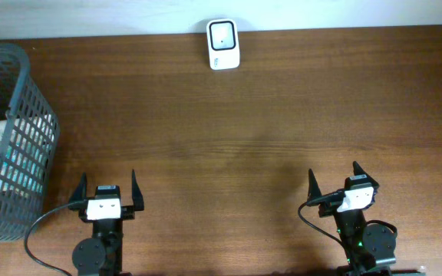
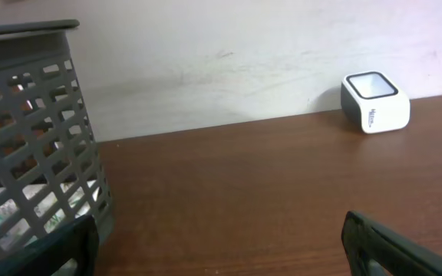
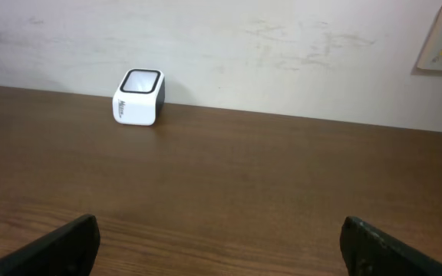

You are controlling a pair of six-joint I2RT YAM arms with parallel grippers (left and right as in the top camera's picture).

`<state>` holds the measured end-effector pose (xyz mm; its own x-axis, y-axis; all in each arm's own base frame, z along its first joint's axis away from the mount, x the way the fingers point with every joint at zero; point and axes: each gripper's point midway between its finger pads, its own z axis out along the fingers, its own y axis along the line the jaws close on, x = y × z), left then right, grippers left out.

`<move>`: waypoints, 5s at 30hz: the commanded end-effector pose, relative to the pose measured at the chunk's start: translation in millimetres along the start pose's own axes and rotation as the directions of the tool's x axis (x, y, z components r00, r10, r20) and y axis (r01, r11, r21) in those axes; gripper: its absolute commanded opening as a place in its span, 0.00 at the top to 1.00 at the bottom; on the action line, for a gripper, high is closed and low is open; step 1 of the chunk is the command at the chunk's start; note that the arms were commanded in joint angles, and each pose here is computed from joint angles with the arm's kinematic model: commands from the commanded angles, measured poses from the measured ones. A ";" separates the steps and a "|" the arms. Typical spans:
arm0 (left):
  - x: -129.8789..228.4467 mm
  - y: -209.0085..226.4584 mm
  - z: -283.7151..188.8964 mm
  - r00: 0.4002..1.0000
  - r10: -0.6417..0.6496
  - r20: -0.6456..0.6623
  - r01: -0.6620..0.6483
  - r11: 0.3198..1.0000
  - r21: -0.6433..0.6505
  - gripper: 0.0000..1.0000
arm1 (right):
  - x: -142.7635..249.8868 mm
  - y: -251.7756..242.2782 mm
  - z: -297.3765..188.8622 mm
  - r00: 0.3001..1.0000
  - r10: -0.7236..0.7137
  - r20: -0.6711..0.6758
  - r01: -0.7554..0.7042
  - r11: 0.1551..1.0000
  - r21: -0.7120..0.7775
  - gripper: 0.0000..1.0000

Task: Scan the item barcode

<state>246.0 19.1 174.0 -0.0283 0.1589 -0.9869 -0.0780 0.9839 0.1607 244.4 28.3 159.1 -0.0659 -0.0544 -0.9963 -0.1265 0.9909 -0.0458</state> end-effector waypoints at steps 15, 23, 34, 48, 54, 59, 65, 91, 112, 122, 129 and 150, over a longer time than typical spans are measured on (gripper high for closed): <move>-168.1 -7.9 48.7 0.980 -0.041 -0.196 0.085 0.972 0.221 0.01 | 1.1 4.7 0.1 1.000 0.007 0.003 -0.006 1.000 -0.023 0.02; -178.5 -17.8 111.8 0.795 -0.008 -0.607 0.223 0.934 0.279 0.01 | 1.1 4.7 0.1 1.000 0.007 0.003 -0.006 1.000 -0.023 0.02; -202.2 70.2 143.2 0.829 -0.191 -0.525 0.166 0.982 -0.095 0.01 | 1.1 4.6 0.1 1.000 0.007 0.003 -0.007 1.000 -0.022 0.02; -54.1 286.2 101.6 0.523 -0.735 -0.431 0.233 0.610 -0.758 0.05 | 1.1 4.6 0.1 1.000 0.007 0.003 -0.006 1.000 -0.022 0.02; 45.7 269.6 103.0 0.270 -0.776 -0.570 0.156 0.619 -0.769 0.06 | 1.1 4.6 0.1 1.000 0.007 0.003 -0.007 1.000 -0.022 0.02; 95.4 260.7 104.4 0.158 -0.766 -0.623 0.127 0.641 -0.757 0.16 | 1.1 4.6 0.1 1.000 0.007 0.003 -0.007 1.000 -0.022 0.02; 126.8 252.0 106.5 0.089 -0.727 -0.680 0.122 0.686 -0.717 0.25 | 1.1 4.6 0.1 1.000 0.007 0.003 -0.007 1.000 -0.022 0.02; -197.3 153.1 155.5 0.698 -0.448 -0.558 0.319 0.893 -0.318 1.00 | 1.1 4.6 0.1 1.000 0.007 0.003 -0.007 1.000 -0.022 0.02; 46.1 -295.3 101.7 0.442 0.088 -0.893 0.507 0.797 0.329 1.00 | 1.1 4.6 0.1 1.000 0.007 0.003 -0.007 1.000 -0.022 0.02; 78.0 -344.3 76.9 0.390 0.136 -0.911 0.527 0.778 0.342 0.30 | 1.1 4.6 0.1 1.000 0.007 0.003 -0.007 1.000 -0.022 0.02; 2.6 -272.6 132.1 0.445 0.036 -0.895 0.471 0.841 0.267 0.01 | 1.1 4.5 0.1 1.000 0.007 0.003 -0.007 1.000 -0.022 0.02; -62.0 225.7 167.5 0.476 -0.742 -0.472 0.154 0.599 -0.786 0.01 | 1.1 4.6 0.1 1.000 0.007 0.003 -0.007 1.000 -0.022 0.02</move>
<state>392.1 229.2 302.0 -0.4258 -0.6616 -0.6172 -0.7866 0.6078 -0.1088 244.3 29.3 159.2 -0.0652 -0.0552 -0.9963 -0.1314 0.9902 -0.0463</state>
